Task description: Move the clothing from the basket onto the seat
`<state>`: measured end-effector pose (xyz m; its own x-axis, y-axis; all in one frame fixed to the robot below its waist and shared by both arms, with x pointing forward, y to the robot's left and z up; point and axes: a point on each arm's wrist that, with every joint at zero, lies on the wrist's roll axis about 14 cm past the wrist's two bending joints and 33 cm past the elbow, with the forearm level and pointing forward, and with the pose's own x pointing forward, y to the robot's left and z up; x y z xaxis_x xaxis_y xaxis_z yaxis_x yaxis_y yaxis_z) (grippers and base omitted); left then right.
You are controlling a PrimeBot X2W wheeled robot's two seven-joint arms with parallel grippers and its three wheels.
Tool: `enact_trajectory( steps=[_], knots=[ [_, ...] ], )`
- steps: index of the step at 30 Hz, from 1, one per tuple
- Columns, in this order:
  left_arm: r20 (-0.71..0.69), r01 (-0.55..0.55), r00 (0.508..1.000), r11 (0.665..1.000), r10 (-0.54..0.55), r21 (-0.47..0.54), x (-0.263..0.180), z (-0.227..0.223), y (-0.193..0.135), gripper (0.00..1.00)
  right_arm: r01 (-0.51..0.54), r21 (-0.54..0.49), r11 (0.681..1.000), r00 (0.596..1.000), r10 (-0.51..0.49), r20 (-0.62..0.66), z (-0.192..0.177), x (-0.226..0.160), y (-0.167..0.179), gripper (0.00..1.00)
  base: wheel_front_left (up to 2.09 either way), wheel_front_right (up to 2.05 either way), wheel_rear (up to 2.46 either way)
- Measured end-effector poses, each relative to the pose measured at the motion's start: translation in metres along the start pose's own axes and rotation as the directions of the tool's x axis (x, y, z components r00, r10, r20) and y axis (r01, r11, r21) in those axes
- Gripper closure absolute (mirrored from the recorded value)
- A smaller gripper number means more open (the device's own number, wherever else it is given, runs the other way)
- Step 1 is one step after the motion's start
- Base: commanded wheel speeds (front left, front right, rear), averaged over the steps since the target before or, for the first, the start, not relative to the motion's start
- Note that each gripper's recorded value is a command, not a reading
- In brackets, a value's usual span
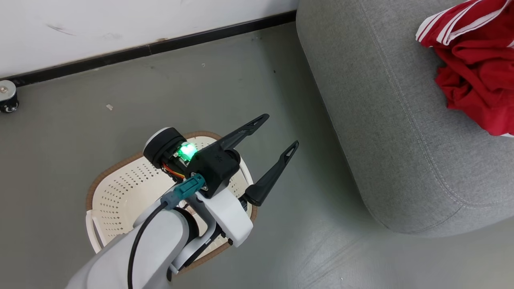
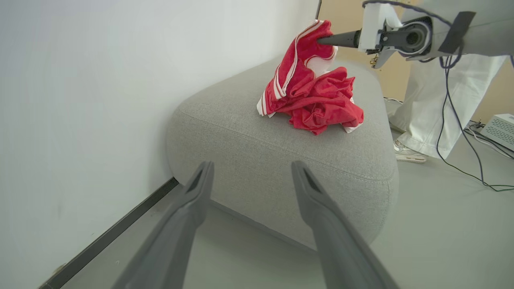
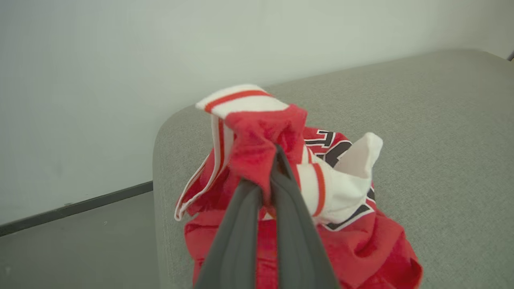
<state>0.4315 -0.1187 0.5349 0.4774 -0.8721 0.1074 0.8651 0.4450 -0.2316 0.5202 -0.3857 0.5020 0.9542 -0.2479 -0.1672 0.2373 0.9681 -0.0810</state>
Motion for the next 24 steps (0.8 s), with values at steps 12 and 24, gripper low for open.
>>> enact_trajectory(
  steps=[12, 24],
  knots=[
    [0.003, -0.013, 1.0, 1.0, 0.013, 0.007, 0.001, -0.001, 0.004, 0.0, 0.005, 0.026, 1.0, 0.996, -0.002, -0.092, -0.044, -0.02, 0.006, 1.0, 0.0, 0.0, 0.0],
    [0.024, -0.066, 0.998, 0.997, 0.065, 0.029, -0.001, 0.006, 0.017, 0.0, 0.015, 0.026, 1.0, 0.999, -0.014, -0.035, -0.03, -0.036, -0.005, 0.0, 0.0, 0.0, 0.0]
  ],
)
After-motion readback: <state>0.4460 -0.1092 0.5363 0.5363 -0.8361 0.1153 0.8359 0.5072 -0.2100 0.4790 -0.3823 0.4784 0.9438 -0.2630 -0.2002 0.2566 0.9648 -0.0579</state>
